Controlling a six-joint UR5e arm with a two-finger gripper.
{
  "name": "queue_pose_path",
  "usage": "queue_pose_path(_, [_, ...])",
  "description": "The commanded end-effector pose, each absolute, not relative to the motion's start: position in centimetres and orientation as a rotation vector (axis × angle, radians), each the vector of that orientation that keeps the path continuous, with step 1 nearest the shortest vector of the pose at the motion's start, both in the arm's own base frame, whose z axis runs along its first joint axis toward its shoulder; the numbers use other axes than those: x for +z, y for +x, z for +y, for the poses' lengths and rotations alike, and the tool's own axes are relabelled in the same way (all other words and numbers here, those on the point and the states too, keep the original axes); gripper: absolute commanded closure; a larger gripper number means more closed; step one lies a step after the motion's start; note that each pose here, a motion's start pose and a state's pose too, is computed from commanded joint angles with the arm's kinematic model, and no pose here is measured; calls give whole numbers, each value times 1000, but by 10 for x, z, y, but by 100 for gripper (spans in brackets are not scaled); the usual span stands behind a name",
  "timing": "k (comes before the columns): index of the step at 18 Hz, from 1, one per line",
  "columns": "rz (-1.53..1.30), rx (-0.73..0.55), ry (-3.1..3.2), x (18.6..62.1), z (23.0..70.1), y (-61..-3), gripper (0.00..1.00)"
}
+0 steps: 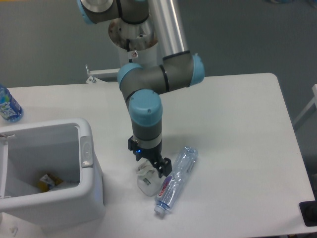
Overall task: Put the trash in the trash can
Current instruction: 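Close the gripper on the white paper and lift it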
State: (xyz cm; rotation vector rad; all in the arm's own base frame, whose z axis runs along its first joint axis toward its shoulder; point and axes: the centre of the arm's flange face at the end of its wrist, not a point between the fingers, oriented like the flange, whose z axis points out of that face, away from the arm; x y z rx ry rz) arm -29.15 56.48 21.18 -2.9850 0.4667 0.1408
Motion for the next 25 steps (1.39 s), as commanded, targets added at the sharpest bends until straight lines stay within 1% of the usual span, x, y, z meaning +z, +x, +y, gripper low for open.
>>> queue_pose_path(2, [451,147,-3001,208,569,-280,0])
queue_pose_path(3, [442,163,-3015,206,569,-281,4])
queue_pose_path(5, [413,185,-3030,205,570,-282,52])
queue_pose_path(7, [375,189,-3026,209,573,-279,94])
queue_pose_path(8, [368,190,-3025,210,572,-279,98])
queue_pose_path(11, [366,178,-3027,212,569,-276,100])
queue_pose_path(14, [369,177,-3030,224,564,-270,100])
queue_pose_path(16, [366,185,-3022,241,558,-267,100])
queue_pose_path(19, [349,187,-3007,277,545,-261,100])
queue_pose_path(21, [305,131,-2989,299,538,-256,100])
queue_pose_path(22, [270,127,-2961,317,530,-260,100])
queue_pose_path(25, [151,182,-2825,386,510,-278,100])
